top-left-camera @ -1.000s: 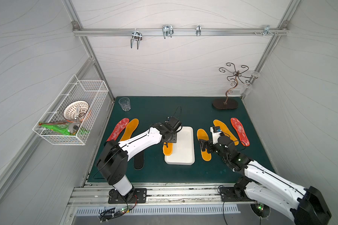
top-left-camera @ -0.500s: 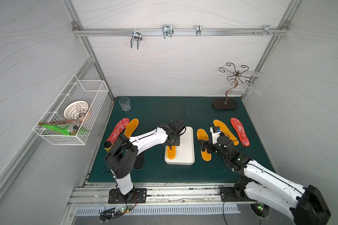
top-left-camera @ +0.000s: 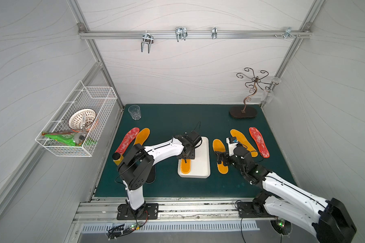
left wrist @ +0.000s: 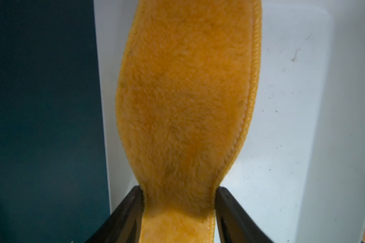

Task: Put the insoles into the storage box
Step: Place the insole in the storage box.

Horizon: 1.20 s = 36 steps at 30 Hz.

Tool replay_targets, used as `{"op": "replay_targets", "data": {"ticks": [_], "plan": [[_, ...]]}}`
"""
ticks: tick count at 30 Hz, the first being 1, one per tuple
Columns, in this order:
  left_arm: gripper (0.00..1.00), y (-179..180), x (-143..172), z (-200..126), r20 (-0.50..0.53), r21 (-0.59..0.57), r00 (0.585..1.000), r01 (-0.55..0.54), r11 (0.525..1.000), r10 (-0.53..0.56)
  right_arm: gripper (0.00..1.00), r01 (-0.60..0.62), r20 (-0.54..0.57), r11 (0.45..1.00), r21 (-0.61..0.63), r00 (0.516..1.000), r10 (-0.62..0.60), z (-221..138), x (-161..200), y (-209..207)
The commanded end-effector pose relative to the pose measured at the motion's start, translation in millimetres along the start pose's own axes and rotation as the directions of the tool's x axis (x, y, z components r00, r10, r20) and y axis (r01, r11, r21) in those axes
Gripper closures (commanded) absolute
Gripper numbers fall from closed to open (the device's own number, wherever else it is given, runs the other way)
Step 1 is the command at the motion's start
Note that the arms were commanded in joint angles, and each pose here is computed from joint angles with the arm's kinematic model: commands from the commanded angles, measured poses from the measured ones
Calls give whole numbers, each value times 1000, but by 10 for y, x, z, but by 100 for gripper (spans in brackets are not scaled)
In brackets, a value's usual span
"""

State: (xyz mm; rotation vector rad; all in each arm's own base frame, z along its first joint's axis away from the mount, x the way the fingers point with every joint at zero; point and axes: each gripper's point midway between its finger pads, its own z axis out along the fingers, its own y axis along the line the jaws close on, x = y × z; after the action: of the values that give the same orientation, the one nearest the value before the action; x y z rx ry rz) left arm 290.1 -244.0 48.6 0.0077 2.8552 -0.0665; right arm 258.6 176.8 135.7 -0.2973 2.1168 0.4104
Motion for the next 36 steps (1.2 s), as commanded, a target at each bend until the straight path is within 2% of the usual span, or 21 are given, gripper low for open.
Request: {"op": "replay_targets", "data": {"ticks": [1,10,15,20,27,31,32,34,36], "plan": [[41,-26,-51,12,15,-16,1000,10,1000,-10,1,-9,-4,1000,8,1000,9,-1,-5,-16],[32,37,-76,-98,42,-42,999,21,999,-19,1,-24,-50,999,27,998,26,73,38,-32],[30,74,-152,-340,97,-21,995,31,999,-28,1,-135,-147,991,8,980,135,126,54,-110],[29,175,-239,-569,167,-7,986,26,1000,-24,3,-191,-218,981,31,957,193,137,74,-183],[36,656,-270,-465,150,109,981,111,988,-127,11,-246,-364,956,159,886,288,46,173,-414],[43,781,-175,-377,122,175,977,150,973,-172,14,-278,-393,947,159,862,319,43,198,-480],[45,778,-136,-337,102,205,977,164,965,-187,17,-302,-403,941,151,851,337,61,214,-493],[51,792,-59,-271,81,211,979,167,963,-187,32,-376,-432,920,110,815,385,117,248,-495],[52,805,32,-190,52,206,981,172,963,-186,46,-448,-461,890,79,775,431,191,285,-489]]}}
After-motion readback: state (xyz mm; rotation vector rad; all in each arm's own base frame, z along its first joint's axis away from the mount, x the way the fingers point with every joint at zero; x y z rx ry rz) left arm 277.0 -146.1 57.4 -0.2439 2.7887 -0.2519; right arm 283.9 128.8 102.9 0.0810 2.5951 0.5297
